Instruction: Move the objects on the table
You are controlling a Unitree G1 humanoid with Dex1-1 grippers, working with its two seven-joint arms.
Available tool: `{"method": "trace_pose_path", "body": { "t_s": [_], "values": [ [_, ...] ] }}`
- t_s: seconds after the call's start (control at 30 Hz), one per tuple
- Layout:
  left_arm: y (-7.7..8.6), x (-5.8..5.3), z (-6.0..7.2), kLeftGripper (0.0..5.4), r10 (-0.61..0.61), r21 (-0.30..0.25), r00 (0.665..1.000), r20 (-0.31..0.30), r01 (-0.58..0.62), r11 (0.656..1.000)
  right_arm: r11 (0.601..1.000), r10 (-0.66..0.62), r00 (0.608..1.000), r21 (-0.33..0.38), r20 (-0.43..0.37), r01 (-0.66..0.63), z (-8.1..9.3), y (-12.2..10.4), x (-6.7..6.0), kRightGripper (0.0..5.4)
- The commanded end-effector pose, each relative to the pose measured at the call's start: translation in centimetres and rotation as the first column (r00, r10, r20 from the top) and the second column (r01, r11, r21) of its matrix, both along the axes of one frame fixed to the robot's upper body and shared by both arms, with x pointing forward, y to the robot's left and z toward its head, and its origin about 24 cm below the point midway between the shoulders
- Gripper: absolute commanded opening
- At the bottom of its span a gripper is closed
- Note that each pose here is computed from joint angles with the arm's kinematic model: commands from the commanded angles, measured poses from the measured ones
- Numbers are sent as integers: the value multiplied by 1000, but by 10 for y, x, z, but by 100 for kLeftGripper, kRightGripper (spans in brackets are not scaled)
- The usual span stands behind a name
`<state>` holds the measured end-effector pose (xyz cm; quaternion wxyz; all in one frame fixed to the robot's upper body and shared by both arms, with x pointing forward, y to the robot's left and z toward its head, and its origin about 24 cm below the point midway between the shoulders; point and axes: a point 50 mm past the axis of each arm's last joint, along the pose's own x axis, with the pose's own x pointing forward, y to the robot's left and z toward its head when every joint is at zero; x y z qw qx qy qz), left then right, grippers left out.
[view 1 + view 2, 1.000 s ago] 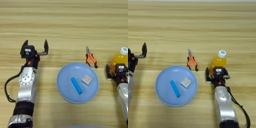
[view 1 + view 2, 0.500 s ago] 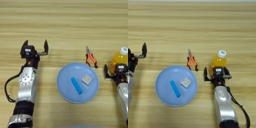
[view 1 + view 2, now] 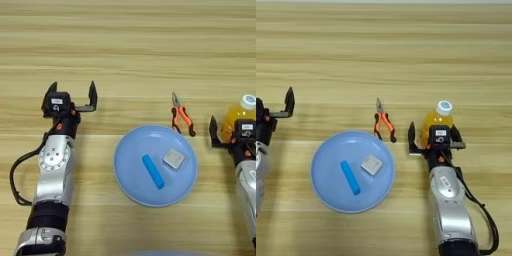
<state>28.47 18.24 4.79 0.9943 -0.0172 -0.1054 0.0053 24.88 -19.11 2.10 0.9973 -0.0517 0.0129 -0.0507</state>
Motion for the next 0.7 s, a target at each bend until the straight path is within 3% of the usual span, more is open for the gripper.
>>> {"method": "trace_pose_path", "body": {
  "t_s": [0.03, 0.33, 0.53, 0.7],
  "values": [
    [0, 3, 3, 540, -11, 23, 1000, 13, 11, 1000, 999, -24, 996, -34, 83, 27, 13, -4, -1, 536],
    [0, 3, 4, 540, -12, 24, 1000, 14, 12, 1000, 998, -33, 990, -49, 140, 40, 22, -6, -2, 536],
    [-1, 3, 4, 540, -13, 24, 1000, 15, 12, 1000, 998, 9, 966, -65, 259, 9, 44, -3, -5, 536],
    [-1, 4, 4, 540, -13, 25, 1000, 15, 12, 1000, 998, 42, 952, -60, 304, -25, 54, 2, -8, 536]
  ]
}}
